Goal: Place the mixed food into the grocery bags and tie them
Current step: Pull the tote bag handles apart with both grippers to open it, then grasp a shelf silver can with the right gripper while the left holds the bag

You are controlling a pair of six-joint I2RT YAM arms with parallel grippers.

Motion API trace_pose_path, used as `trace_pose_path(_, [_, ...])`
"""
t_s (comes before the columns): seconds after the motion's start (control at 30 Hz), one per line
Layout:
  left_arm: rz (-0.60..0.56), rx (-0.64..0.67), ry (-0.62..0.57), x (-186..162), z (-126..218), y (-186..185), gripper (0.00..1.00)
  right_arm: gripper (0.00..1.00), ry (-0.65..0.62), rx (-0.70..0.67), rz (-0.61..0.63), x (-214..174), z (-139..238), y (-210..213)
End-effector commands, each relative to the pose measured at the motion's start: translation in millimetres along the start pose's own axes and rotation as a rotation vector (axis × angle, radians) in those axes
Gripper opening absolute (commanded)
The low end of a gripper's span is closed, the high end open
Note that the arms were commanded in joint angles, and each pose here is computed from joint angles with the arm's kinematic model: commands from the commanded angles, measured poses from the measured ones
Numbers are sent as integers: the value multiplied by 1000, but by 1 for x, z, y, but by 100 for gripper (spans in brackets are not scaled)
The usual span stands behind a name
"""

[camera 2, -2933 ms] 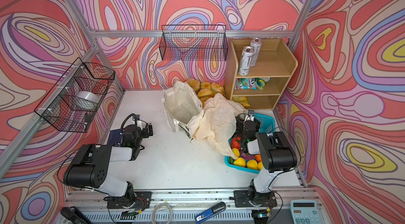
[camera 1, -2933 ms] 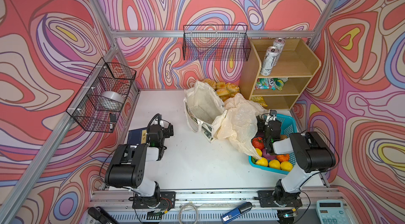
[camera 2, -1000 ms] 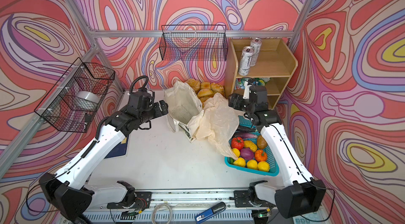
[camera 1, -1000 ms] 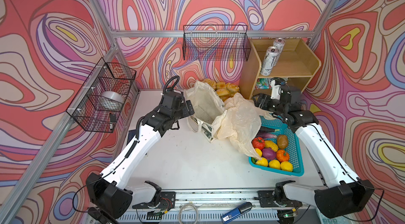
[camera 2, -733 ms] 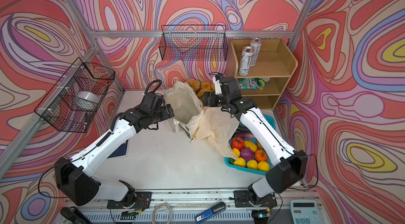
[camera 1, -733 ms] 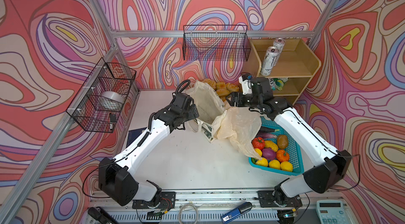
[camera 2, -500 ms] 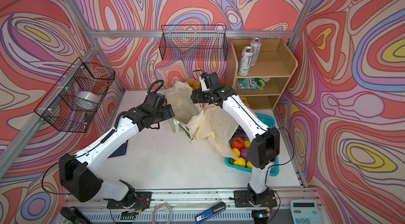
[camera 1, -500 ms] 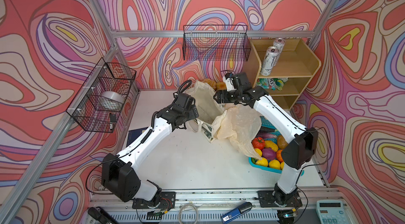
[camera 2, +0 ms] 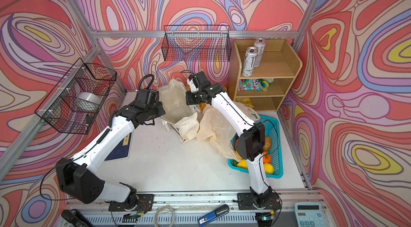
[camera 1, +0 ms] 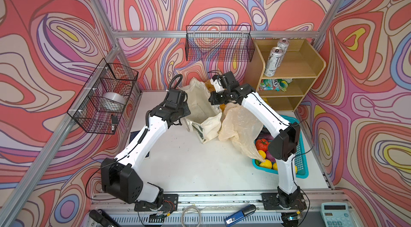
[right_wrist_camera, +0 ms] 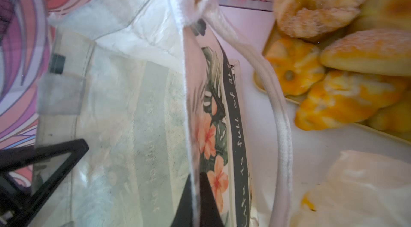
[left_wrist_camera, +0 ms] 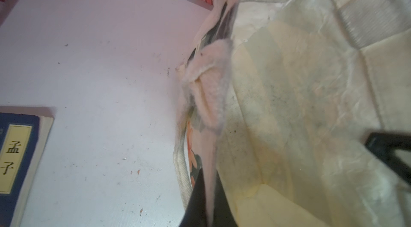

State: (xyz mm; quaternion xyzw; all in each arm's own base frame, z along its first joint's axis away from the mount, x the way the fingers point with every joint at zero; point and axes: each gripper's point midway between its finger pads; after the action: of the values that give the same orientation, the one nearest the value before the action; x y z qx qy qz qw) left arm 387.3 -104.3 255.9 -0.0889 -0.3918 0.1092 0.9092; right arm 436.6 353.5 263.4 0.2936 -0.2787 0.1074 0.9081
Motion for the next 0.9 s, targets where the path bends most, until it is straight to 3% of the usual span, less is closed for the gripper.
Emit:
trace_pose_path(0.0, [-22,-52,-69,22,41,5,0,0,-53,96,-26,-8,31,50])
trace_pose_path(0.13, [-59,-102,-2,10,43,0,0,0,-132,106,-153,-28,46,51])
trace_pose_path(0.33, [-84,-218,57,-12,39,-15,0,0,-285,-25,-262,-51,98,11])
trace_pose_path(0.63, [-114,-311,160,-44,16,-28,0,0,-229,-73,-302,-87,95,-12])
trace_pose_path(0.67, [-121,-308,174,-47,12,-27,0,9,-231,-70,-300,-86,96,-11])
trace_pose_path(0.73, [-140,-314,196,-53,8,-29,0,43,-239,-70,-278,-81,102,-8])
trace_pose_path(0.77, [-150,-318,207,-56,6,-31,0,53,-245,-74,-261,-77,107,-6])
trace_pose_path(0.87, [-184,-320,212,-61,5,-36,0,69,-305,-105,-196,-51,133,0])
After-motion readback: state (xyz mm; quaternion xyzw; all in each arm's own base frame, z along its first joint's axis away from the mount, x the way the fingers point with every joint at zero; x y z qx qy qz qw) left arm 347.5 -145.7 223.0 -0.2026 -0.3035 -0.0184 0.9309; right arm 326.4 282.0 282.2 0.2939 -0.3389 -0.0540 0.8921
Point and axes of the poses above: each gripper's point midway between its finger pads, its own z axis back along the fingers, its own y axis along the line the jaws close on, x = y × z, and after that the axes turned 7 degrees about -z, right-handed
